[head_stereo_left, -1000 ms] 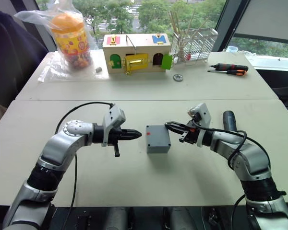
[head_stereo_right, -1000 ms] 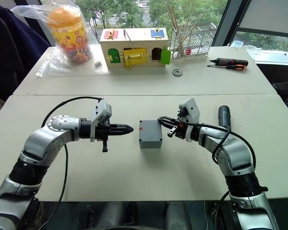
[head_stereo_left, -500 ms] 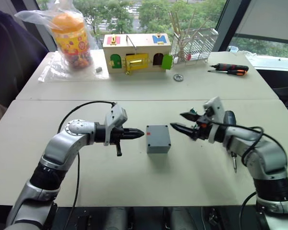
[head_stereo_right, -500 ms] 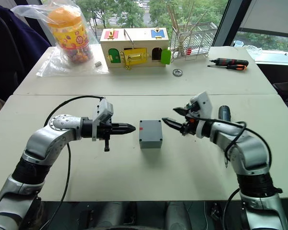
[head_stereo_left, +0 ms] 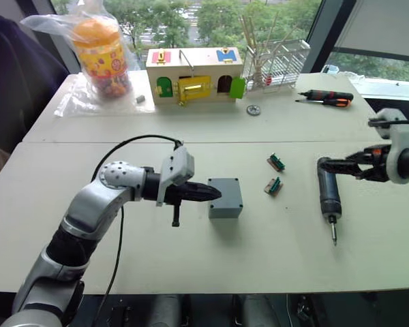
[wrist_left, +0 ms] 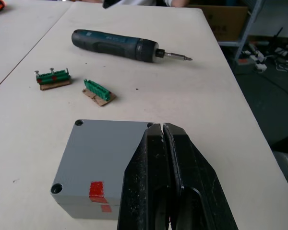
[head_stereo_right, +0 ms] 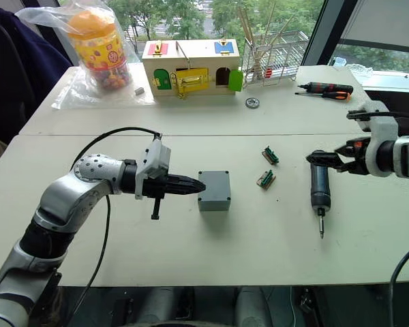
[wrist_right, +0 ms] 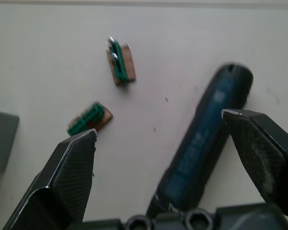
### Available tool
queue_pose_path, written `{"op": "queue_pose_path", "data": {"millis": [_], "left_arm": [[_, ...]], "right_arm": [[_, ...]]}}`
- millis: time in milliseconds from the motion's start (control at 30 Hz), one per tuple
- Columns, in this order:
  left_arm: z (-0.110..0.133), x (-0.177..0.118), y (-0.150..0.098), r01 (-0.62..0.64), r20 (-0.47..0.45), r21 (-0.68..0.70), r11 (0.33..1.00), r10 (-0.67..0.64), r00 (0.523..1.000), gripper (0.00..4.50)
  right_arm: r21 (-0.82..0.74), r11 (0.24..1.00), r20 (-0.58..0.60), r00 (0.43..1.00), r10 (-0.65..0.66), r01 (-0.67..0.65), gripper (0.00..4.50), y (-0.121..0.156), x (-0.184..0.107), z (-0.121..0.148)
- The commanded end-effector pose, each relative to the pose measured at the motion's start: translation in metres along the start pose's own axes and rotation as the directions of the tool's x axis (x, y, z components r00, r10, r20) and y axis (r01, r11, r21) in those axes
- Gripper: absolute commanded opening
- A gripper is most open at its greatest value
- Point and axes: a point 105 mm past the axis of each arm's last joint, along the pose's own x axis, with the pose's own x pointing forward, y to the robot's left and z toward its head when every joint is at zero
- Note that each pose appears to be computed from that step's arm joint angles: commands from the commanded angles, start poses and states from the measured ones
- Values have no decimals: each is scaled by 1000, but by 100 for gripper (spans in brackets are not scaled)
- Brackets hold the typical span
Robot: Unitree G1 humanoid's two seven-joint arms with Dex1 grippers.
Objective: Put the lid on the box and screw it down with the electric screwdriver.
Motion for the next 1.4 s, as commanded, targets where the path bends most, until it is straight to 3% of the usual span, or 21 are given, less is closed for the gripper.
{"op": "queue_pose_path", "data": {"millis": [33, 333, 667, 767, 933, 1033, 1200, 1300, 1400], "left_arm": [[8, 8, -9, 20, 11, 70, 997, -21, 1000, 0], [4, 11, -12, -31, 38, 31, 999, 30, 999, 0], [-3, 20, -12, -72, 60, -2, 997, 72, 996, 0], [-2, 23, -11, -89, 74, -10, 996, 89, 993, 0], [-3, 23, -9, -112, 75, -15, 994, 113, 991, 0], [-3, 21, -8, -118, 73, -17, 993, 119, 990, 0], [-8, 14, -1, -128, 66, -31, 991, 130, 989, 0], [-9, 8, 7, -134, 77, -61, 989, 138, 987, 0], [-14, -3, 16, -133, 78, -92, 987, 141, 987, 0]], "right_arm": [[78, 997, -136, 990, 22, -12, 448, -6, 3, -24], [130, 991, -254, 967, 2, 32, 448, -25, 30, -35], [108, 994, -398, 915, 71, -30, 448, -11, 54, -41], [77, 996, -439, 895, 74, -45, 383, -11, 57, -47], [51, 996, -488, 868, 92, -77, 188, -10, 57, -57], [62, 995, -489, 866, 104, -84, 179, -11, 55, -59], [122, 990, -385, 916, 116, -74, 179, -10, 51, -41], [177, 970, -183, 963, 198, -166, 179, 4, 34, 2], [211, 958, 58, 981, 187, -195, 179, 7, 3, 45]]}}
